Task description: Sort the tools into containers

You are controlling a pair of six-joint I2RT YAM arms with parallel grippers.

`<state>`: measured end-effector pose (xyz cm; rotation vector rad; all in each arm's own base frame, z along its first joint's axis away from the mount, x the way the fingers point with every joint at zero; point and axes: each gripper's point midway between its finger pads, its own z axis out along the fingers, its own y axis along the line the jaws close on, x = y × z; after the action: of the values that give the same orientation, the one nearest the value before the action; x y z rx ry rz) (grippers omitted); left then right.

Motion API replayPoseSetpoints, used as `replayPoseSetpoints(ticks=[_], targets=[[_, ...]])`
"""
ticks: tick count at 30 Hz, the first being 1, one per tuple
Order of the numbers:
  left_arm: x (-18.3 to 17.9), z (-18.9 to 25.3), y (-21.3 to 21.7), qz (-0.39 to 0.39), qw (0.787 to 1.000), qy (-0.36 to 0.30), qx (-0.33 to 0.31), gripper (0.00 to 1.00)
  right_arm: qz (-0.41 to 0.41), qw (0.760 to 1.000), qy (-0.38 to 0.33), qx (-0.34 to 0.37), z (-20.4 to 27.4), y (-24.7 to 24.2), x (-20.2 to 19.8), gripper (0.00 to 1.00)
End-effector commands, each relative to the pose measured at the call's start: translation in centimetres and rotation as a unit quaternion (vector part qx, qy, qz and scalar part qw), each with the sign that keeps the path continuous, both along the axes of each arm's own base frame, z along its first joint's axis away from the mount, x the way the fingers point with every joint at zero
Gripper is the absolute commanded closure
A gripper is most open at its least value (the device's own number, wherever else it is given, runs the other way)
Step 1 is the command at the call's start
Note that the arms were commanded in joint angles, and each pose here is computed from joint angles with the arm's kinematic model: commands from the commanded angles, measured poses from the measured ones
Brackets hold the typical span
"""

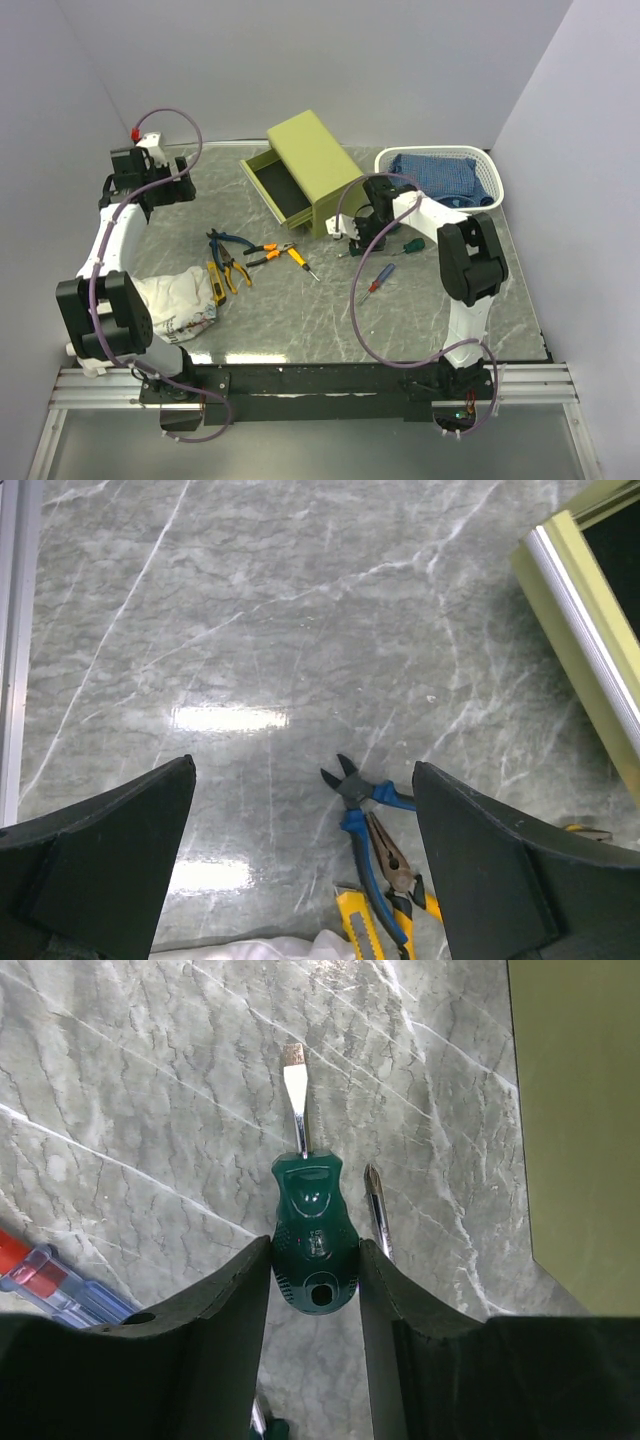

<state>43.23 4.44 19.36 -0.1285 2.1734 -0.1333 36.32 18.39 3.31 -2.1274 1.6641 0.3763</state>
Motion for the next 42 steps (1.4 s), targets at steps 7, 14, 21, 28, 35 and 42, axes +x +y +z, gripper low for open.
replayPoseSetpoints(ticks=[7, 14, 21, 28, 35, 42], targets=[[-0.9, 4.2, -1.9, -0.024, 0.996, -0.080, -0.034, 0.04, 0.003, 0.998, 0.003, -0.059, -2.1, 0.1, -1.8, 0.51], [-1.0, 6.7, -2.7, -0.023, 0.988, -0.138, -0.061, 0.04, -0.008, 0.997, 0.026, -0.070, -1.4, 0.7, -3.6, 0.84], [-1.6, 9.7, -2.9, -0.036, 0.981, -0.185, -0.044, 0.04, -0.039, 0.997, 0.013, 0.061, 10.7, 4.4, -4.9, 0.89], [-3.1, 9.3, -3.7, -0.018, 0.979, -0.183, -0.092, 0.03, -0.199, 0.926, 0.090, 0.308, 24.1, 13.4, -0.8, 0.92], [-5.0, 8.5, -4.4, -0.018, 0.977, -0.179, -0.116, 0.04, -0.279, 0.892, 0.061, 0.351, 25.8, 19.5, 3.9, 0.92], [-5.8, 8.7, -4.0, -0.012, 0.974, -0.186, -0.130, 0.04, -0.364, 0.872, 0.020, 0.327, 21.9, 21.2, 7.8, 0.91]])
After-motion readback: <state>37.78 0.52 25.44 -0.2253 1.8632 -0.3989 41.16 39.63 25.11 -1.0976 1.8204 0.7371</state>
